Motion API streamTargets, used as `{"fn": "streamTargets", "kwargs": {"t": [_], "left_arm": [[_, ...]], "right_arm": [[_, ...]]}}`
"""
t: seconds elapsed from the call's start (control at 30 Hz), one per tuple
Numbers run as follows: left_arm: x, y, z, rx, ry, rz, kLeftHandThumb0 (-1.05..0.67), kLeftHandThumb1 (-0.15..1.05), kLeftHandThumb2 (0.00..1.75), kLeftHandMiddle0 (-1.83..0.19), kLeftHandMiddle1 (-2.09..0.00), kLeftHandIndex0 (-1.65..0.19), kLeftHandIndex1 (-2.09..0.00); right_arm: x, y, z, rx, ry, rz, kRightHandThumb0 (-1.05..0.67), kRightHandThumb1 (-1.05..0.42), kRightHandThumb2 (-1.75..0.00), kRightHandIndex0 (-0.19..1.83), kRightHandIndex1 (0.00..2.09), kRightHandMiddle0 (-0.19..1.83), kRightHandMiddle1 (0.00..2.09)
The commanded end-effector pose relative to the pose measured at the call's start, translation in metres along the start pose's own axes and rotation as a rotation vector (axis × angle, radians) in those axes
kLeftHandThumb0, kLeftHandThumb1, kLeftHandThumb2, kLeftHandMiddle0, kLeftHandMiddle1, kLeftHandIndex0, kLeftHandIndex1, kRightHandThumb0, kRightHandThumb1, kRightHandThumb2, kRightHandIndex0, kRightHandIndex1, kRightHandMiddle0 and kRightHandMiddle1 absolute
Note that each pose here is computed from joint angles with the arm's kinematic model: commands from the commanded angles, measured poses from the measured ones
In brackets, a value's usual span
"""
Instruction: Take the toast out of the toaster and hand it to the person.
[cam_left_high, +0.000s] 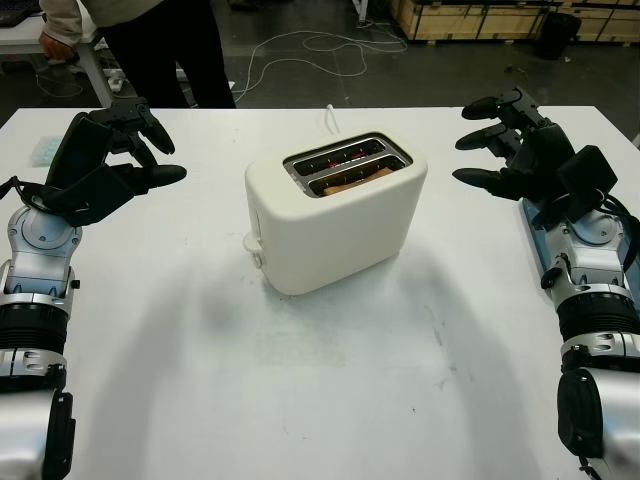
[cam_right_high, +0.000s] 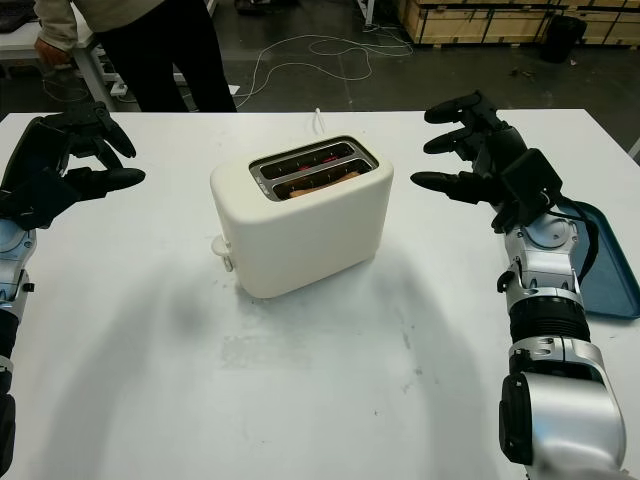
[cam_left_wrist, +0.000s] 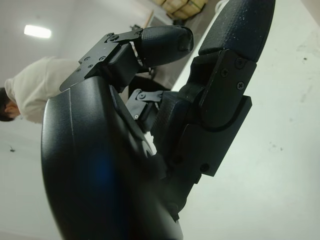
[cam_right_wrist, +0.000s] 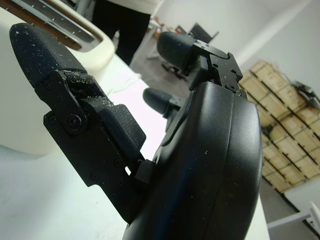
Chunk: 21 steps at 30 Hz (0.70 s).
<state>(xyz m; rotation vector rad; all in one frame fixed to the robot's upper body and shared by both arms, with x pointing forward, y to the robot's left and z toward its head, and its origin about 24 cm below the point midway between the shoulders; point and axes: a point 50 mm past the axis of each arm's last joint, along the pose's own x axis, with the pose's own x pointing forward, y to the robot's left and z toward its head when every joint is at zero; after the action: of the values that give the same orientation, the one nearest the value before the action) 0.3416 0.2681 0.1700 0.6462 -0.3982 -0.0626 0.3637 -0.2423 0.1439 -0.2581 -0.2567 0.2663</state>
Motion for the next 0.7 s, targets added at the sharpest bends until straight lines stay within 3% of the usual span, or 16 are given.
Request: {"fn": "streamTargets", "kwargs": {"t": [0.0,0.67], "left_arm": [[0.0006,-0.0003,0.0009,-0.004,-0.002,0.000,-1.05,0.84,0.00,-0.69,-1.51,-0.63,-1.51],[0.0005,-0.0007,0.0012,-0.007,-0.010,0.002,-1.05,0.84,0.00,-0.70,-1.51,-0.63,-1.52]], "right_arm": [[-0.0008,0.0009,-0.0002,0.004,-0.012,-0.006,-1.05,-0.61,-0.01,0.00,1.52,0.07,1.34],[-0.0007,0.0012,0.0000,0.014,-0.015,-0.003,-1.05,-0.60,0.00,0.00,1.52,0.07,1.33]]}}
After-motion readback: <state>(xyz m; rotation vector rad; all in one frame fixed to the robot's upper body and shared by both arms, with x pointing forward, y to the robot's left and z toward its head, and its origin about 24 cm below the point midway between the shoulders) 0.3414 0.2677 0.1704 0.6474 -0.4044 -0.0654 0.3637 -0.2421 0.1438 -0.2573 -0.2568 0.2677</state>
